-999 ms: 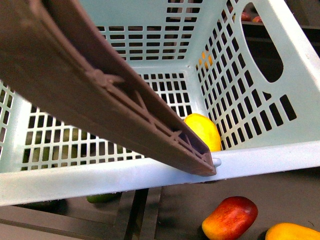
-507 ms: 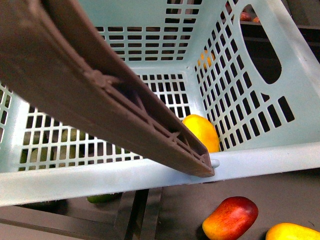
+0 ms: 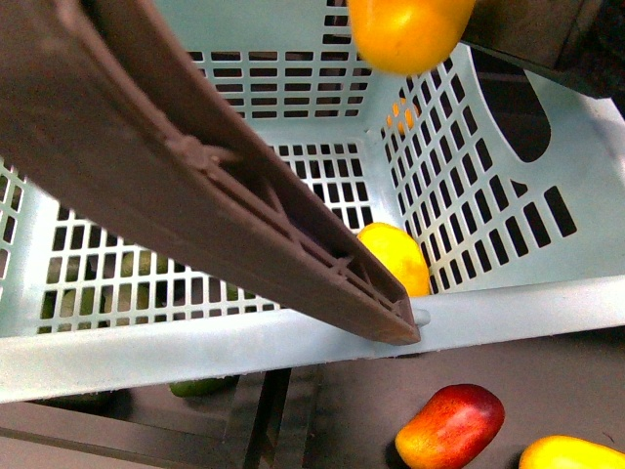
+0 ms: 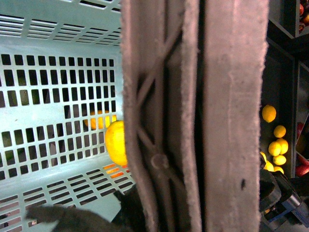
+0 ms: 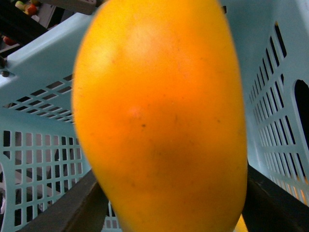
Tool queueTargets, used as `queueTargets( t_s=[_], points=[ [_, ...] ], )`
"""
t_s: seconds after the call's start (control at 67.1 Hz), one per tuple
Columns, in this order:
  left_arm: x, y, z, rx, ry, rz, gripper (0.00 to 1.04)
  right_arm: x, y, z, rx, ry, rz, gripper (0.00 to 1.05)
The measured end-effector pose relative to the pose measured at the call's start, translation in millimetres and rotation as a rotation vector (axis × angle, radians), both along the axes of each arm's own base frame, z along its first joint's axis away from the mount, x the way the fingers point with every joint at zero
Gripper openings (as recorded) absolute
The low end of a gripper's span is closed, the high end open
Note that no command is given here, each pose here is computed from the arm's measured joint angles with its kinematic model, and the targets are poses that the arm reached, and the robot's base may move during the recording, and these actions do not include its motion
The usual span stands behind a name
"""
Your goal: Pick lemon and mango into basket
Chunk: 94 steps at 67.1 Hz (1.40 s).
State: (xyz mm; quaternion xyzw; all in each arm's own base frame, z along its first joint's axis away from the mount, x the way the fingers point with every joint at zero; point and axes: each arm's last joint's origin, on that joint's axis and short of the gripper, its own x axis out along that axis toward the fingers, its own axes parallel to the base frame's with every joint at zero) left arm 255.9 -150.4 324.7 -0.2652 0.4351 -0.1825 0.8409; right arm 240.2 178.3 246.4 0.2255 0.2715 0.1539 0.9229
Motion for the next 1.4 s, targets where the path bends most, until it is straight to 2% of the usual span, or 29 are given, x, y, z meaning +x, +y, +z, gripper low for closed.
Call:
queueTargets(
  t_s=[0.075,0.104,0.343,0.418,0.507,0.596,0.671,0.76,0.895,1.103,1.402],
  points=[
    [0,0,0,0.000,0.000,0.000,0.14,1,-2,-1,0.001,0.010,-0.020,0.94],
    [0,0,0,0.000,0.000,0.001,0.14,2,-4,-1,0.002,0.017,-0.033,0.97],
    [0,-1,-2,0.003,0.006,-0.008,0.14,3,-40,9,0.007,0.014,-0.247,0.96],
    [0,-1,-2,0.001,0.007,-0.005,0.14,-4,-72,11,-0.051,-0.004,-0.443,0.96],
    [0,-1,-2,0.001,0.008,-0.001,0.14,-10,-93,10,-0.102,-0.009,-0.554,0.96],
    [0,-1,-2,0.002,0.008,-0.003,0.14,-18,-111,2,-0.091,-0.212,-0.446,0.83],
    [0,-1,-2,0.002,0.008,-0.002,0.14,-30,-123,-6,-0.199,-0.409,-0.375,0.71],
    [0,-1,-2,0.002,0.007,-0.003,0.14,-43,-133,-12,-0.311,-0.528,-0.345,0.57],
    [0,-1,-2,0.001,0.009,-0.003,0.14,-56,-145,-29,-0.410,-0.541,-0.320,0.36],
    [0,-1,-2,0.000,0.009,-0.003,0.14,-74,-157,-45,-0.444,-0.548,-0.316,0.02],
    [0,-1,-2,0.001,0.009,-0.003,0.14,-95,-172,-62,-0.451,-0.550,-0.287,0.02]
  ],
)
